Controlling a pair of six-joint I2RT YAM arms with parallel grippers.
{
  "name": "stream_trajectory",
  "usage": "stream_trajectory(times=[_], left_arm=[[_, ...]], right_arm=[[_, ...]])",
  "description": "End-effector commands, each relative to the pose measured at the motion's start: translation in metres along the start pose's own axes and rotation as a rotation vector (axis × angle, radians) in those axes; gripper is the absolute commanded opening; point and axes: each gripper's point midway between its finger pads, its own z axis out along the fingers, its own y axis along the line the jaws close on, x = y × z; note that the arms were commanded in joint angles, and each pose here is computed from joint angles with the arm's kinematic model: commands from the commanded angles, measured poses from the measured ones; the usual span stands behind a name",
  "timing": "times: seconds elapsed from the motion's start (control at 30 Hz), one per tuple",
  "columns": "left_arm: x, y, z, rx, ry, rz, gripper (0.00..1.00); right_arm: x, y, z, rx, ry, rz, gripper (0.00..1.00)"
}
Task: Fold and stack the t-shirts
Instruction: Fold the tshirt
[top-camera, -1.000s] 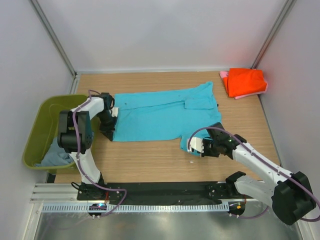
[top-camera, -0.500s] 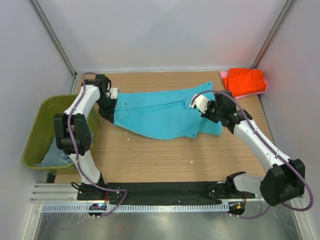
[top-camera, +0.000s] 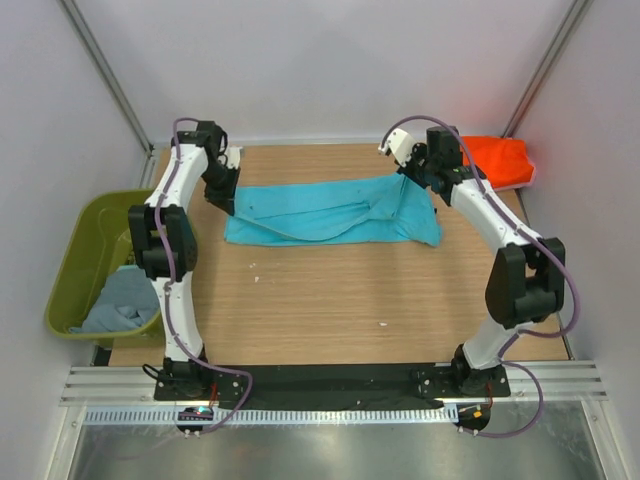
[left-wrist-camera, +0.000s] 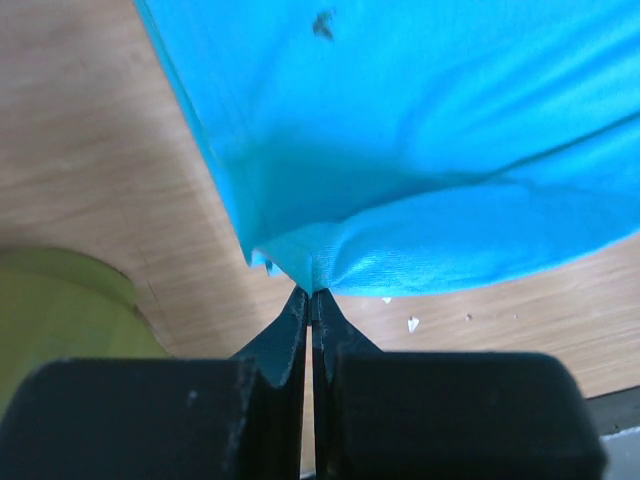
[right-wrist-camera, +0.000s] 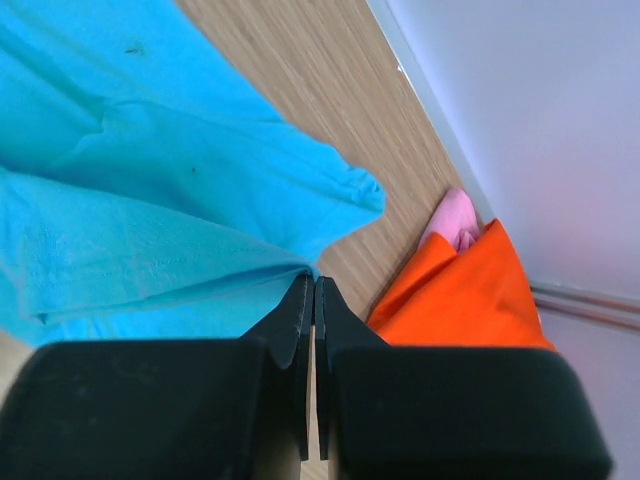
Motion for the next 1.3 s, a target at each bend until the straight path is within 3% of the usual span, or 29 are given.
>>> stream_trajectory(times=[0.0, 0.23, 0.73, 0.77, 0.8, 0.87, 0.9, 0.93, 1.1, 1.2, 1.27], left_arm=[[-0.028, 0.006, -0.010, -0.024, -0.072, 0.015, 0.00], [-0.065, 0.028, -0.013, -0.078, -0.166, -0.009, 0.00], [-0.082, 0.051, 0.026, -0.162, -0.161, -0.043, 0.00], [-0.084, 0.054, 0.026, -0.180, -0.166, -0.054, 0.04], [-0.084, 0.056, 0.024, -0.200, -0.171, -0.053, 0.26], [-0.085, 0.058, 0.010, -0.229, -0.190, -0.056, 0.32], [-0.085, 0.056, 0.005, -0.226, -0.200, -0.057, 0.42], [-0.084, 0.056, 0.000, -0.230, -0.206, -0.058, 0.46], [-0.087, 0.034, -0.043, -0.166, -0.293, -0.043, 0.52], [-0.081, 0.013, -0.034, -0.062, -0.269, -0.040, 0.52], [-0.074, -0.003, -0.018, 0.022, -0.224, -0.045, 0.52]], right_arm=[[-0.023, -0.034, 0.025, 0.071, -0.074, -0.021, 0.01], [-0.015, -0.049, 0.066, 0.058, -0.047, -0.060, 0.01], [-0.001, -0.065, 0.121, 0.090, 0.004, -0.031, 0.01], [0.001, -0.066, 0.125, 0.101, 0.015, -0.026, 0.11], [0.002, -0.067, 0.127, 0.118, 0.022, -0.005, 0.21], [0.001, -0.079, 0.124, 0.182, 0.026, 0.029, 0.39], [-0.005, -0.088, 0.114, 0.228, 0.019, 0.074, 0.41], [-0.004, -0.097, 0.107, 0.275, 0.020, 0.098, 0.46], [-0.029, -0.116, 0.062, 0.368, -0.052, 0.259, 0.55], [-0.023, -0.085, 0.063, 0.240, -0.022, 0.436, 0.56], [-0.014, -0.042, 0.072, 0.065, 0.026, 0.575, 0.56]])
